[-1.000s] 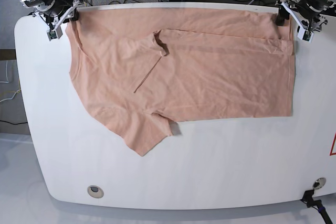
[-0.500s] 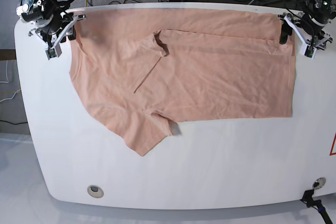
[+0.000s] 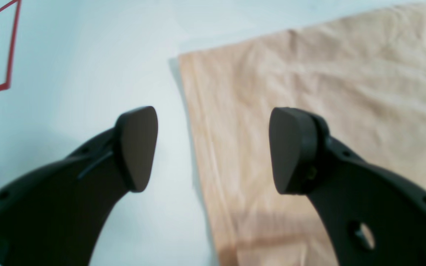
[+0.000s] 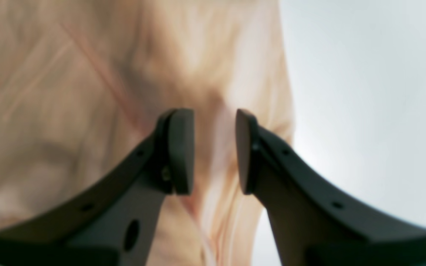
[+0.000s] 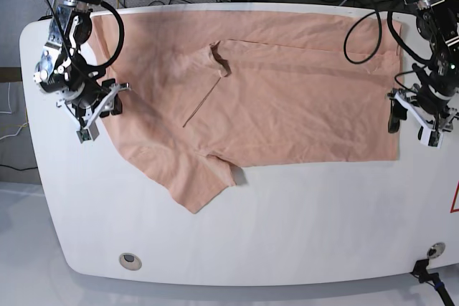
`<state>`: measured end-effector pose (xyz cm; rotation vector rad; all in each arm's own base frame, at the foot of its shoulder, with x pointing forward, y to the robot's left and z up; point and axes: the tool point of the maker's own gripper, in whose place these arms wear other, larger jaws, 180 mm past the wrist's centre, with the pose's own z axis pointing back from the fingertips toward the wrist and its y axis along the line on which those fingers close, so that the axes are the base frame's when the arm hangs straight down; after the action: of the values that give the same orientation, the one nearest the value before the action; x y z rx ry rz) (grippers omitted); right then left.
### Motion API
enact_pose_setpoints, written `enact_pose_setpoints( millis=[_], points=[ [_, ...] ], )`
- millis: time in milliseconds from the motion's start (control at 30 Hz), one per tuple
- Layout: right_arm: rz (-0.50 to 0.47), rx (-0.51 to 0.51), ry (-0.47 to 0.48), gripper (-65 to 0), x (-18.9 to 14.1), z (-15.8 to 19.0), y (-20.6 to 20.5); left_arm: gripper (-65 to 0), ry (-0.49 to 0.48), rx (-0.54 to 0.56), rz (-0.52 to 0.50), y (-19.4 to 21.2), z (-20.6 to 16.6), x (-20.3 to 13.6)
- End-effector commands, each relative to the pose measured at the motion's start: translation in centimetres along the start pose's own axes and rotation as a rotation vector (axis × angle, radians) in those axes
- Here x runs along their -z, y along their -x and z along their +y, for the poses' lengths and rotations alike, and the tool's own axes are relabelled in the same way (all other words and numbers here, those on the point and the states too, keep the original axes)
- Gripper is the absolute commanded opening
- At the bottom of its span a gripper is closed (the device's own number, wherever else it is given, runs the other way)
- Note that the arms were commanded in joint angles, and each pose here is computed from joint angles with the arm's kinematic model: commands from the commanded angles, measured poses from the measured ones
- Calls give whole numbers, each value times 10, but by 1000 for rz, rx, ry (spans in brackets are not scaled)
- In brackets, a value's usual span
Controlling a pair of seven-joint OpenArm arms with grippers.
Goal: Fold the T-shirt properly
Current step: 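Release both grippers and move them to the shirt's hem edge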
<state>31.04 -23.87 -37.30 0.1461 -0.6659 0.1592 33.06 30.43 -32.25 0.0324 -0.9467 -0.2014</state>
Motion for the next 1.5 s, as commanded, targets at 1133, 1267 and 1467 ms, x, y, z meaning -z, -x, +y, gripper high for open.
enact_pose_setpoints(
  millis=[1133, 1267, 1467],
  points=[
    [-82, -36, 16, -458, 31, -18, -65, -203, 106, -355, 66, 27, 22, 108],
    [-80, -6, 7, -458, 39, -22, -72, -204, 109, -357, 67, 27, 20, 108],
    [-139, 74, -18, -458, 58, -28, -72, -294, 122, -363, 70, 29, 12, 111]
  ],
)
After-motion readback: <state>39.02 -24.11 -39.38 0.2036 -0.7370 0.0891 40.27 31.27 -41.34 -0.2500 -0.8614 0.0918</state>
